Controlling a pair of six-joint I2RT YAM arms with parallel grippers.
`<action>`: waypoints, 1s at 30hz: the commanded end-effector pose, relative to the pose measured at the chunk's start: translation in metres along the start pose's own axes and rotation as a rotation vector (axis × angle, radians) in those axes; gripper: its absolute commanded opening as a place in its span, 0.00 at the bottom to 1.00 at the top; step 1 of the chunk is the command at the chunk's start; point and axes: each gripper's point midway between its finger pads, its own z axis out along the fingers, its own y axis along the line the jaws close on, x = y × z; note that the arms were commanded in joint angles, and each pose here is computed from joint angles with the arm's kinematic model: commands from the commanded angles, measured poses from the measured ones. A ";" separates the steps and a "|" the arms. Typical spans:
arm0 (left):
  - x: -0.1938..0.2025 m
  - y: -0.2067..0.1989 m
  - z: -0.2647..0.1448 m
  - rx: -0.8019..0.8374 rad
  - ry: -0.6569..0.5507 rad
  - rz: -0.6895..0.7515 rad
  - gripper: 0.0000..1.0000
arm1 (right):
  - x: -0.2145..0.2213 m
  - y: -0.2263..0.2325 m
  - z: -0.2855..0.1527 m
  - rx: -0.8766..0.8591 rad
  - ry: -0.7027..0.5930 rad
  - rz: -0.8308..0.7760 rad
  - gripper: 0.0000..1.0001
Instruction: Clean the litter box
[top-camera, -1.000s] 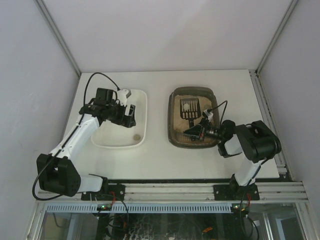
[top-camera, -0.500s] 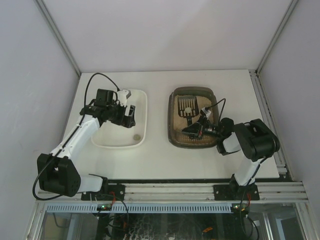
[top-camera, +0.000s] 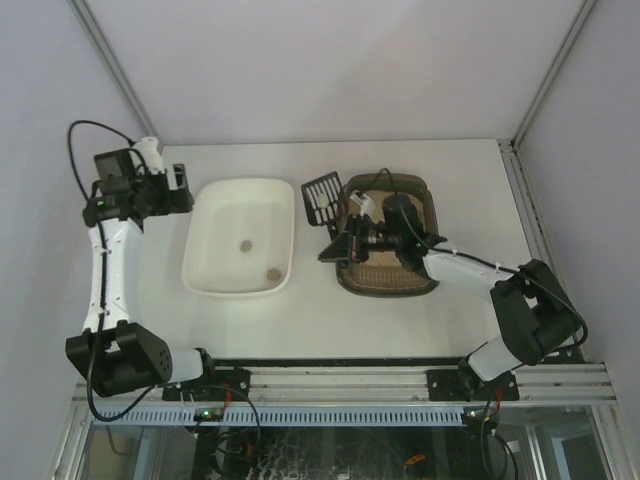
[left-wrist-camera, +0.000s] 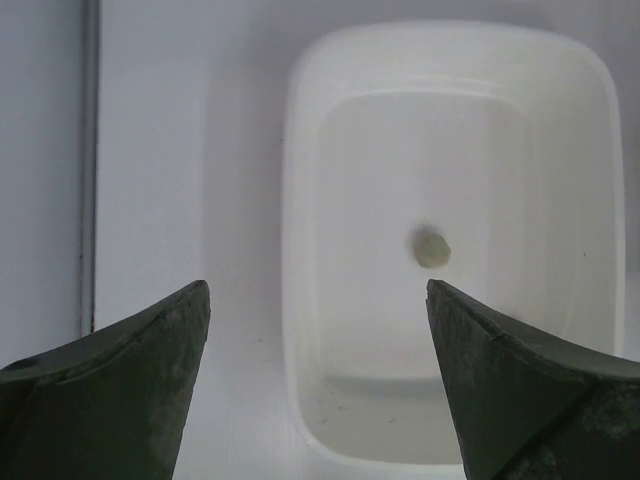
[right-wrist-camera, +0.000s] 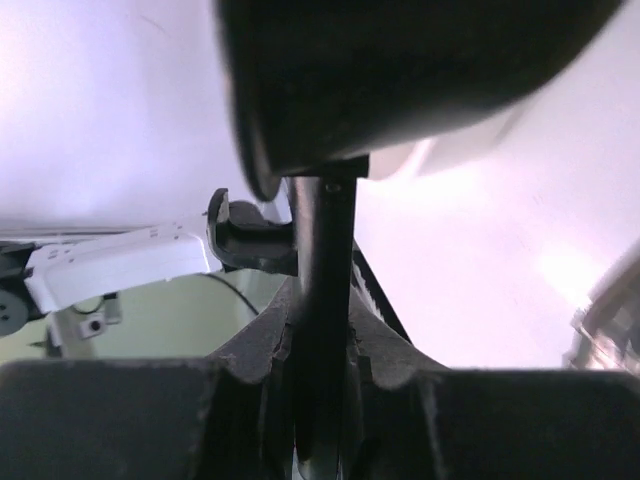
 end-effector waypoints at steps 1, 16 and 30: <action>-0.016 0.023 -0.014 0.001 -0.030 -0.141 0.92 | 0.003 -0.012 0.008 0.364 0.064 -0.174 0.00; 0.027 0.028 -0.005 0.017 0.002 -0.251 0.89 | 0.009 -0.029 0.038 1.202 0.230 -0.780 0.00; 0.005 0.025 0.004 0.052 -0.016 -0.281 0.89 | -0.019 0.008 0.017 1.217 0.010 -0.800 0.00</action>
